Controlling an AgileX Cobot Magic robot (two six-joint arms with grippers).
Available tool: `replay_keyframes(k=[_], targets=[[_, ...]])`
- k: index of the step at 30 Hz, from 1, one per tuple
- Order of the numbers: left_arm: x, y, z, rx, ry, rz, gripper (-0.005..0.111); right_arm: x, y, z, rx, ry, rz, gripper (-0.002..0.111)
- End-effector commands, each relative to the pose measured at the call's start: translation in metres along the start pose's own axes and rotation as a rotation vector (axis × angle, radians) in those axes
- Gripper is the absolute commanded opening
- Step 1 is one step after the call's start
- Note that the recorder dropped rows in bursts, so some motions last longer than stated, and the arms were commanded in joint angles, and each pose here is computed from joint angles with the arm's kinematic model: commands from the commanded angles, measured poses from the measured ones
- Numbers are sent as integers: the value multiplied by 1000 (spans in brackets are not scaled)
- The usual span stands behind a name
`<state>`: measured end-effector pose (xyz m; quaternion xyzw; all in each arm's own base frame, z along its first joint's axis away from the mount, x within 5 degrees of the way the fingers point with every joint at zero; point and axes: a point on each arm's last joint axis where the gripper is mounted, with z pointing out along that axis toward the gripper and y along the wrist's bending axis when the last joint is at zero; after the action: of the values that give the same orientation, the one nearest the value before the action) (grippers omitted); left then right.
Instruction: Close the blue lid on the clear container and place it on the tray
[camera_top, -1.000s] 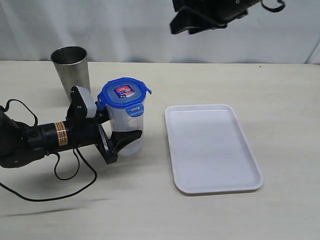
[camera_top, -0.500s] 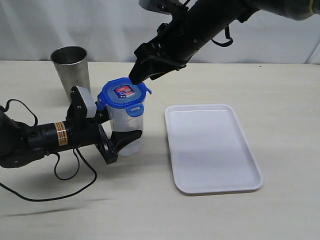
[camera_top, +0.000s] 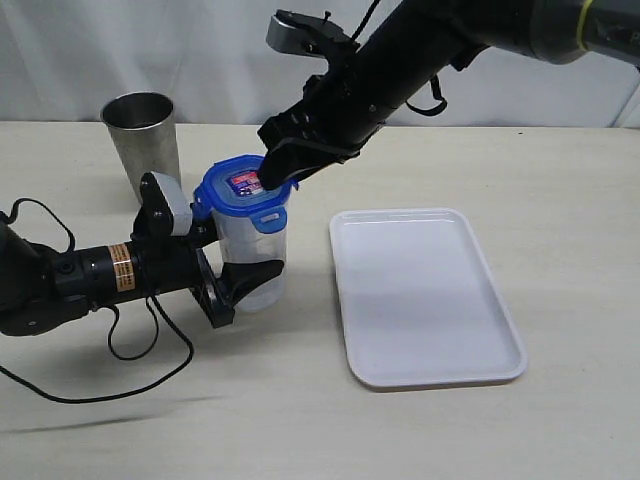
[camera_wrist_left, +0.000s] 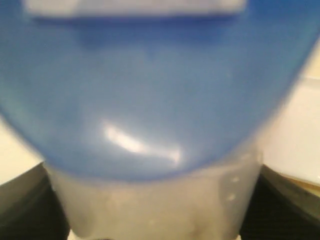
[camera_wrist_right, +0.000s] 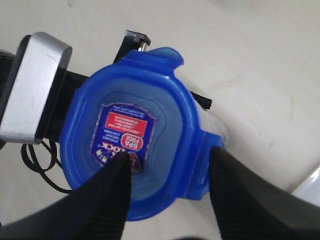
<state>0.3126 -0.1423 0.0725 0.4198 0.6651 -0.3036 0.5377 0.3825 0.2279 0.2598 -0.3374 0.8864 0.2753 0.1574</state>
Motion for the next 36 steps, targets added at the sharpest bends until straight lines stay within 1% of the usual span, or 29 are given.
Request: replay_keyframes(k=[1, 9, 18, 26, 32, 36], targets=[[1, 1, 0, -2, 4, -2, 0, 3, -3, 7, -9, 20, 13, 46], [0, 1, 0, -4, 4, -3, 0, 4, 7, 19, -32, 54, -15, 46], [1, 1, 0, -2, 4, -2, 0, 15, -1, 44, -101, 154, 37, 46], [1, 1, 0, -2, 4, -2, 0, 20, 2, 60, -249, 174, 38, 46], [1, 1, 0, -2, 4, -2, 0, 23, -9, 62, -228, 189, 56, 46], [0, -1, 0, 17, 9, 6, 0, 20, -29, 46, -195, 151, 82, 46]])
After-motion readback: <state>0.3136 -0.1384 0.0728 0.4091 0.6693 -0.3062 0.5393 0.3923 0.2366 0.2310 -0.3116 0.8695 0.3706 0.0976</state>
